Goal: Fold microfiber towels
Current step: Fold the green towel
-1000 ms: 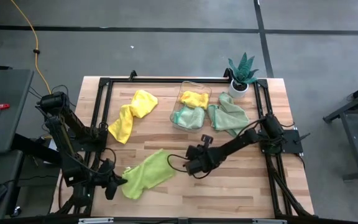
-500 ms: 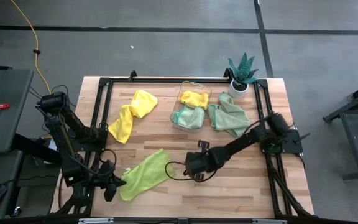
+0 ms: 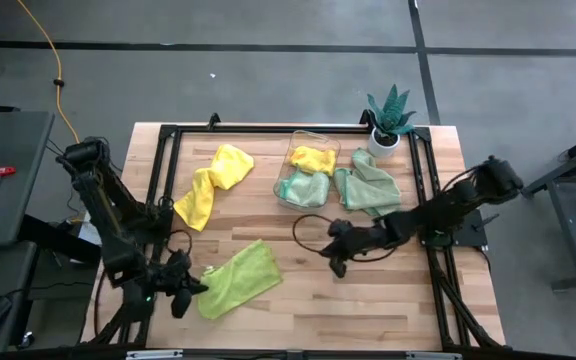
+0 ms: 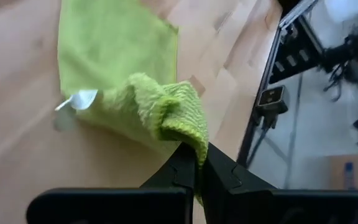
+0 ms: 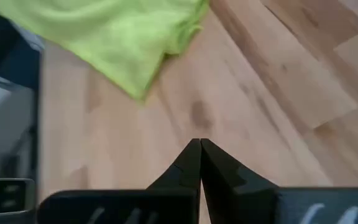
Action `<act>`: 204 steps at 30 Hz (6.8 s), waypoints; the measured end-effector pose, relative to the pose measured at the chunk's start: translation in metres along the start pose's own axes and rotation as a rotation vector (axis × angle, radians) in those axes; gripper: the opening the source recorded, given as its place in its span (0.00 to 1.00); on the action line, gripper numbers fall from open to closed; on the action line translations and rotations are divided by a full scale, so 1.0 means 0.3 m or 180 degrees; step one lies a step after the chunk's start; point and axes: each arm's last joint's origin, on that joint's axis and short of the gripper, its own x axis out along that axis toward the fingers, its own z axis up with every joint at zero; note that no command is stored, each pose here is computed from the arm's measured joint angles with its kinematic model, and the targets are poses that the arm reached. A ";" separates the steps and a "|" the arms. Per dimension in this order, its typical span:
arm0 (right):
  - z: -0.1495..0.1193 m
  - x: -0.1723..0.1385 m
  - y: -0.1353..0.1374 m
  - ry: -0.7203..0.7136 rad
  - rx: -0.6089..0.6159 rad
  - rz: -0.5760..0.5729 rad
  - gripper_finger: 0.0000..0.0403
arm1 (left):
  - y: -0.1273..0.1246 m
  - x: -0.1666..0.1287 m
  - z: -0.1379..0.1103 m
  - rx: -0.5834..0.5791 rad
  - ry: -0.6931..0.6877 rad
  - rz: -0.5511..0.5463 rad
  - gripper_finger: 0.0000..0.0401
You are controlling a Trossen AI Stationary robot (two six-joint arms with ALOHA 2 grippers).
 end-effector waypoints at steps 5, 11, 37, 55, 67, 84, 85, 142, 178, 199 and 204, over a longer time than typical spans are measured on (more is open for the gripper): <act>-0.031 -0.032 -0.002 -0.0190 0.0107 0.0135 0.00 | -0.001 0.083 0.121 0.0824 0.0300 0.0190 0.00; -0.051 -0.038 0.016 -0.0179 0.0046 0.0157 0.00 | -0.004 0.212 0.287 0.1520 0.0312 0.0007 0.00; -0.077 -0.209 0.025 -0.0131 -0.0388 -0.0278 0.00 | -0.403 0.144 0.819 0.2712 -0.0394 -0.0414 0.00; -0.063 -0.238 0.024 -0.0292 -0.0371 -0.0338 0.00 | -0.122 0.351 0.393 0.1762 0.0412 0.0506 0.00; -0.058 -0.238 0.020 -0.0422 -0.0351 -0.0448 0.00 | 0.009 0.363 0.450 0.1507 0.1044 0.1005 0.27; -0.057 -0.238 0.020 -0.0468 -0.0200 -0.0462 0.00 | 0.058 0.323 0.215 0.0578 0.1117 -0.0036 0.46; -0.057 -0.238 0.020 -0.0473 -0.0200 -0.0467 0.00 | 0.060 0.331 0.199 0.0657 0.1065 -0.0056 0.45; -0.044 -0.149 0.124 0.0122 -0.0364 0.0193 0.08 | 0.053 0.411 0.097 0.2511 0.0893 0.0232 0.00; -0.130 0.224 0.284 0.1847 -0.2395 -0.0546 0.02 | 0.060 0.401 0.086 0.1730 0.1257 0.0240 0.00; 0.267 -0.320 0.326 0.0847 -0.1558 -0.0233 0.00 | 0.009 0.031 0.410 0.0436 0.0346 -0.0739 0.00; 0.343 -0.420 0.273 0.0542 -0.1341 -0.0262 0.00 | 0.068 -0.056 0.497 0.0344 -0.0152 -0.0665 0.00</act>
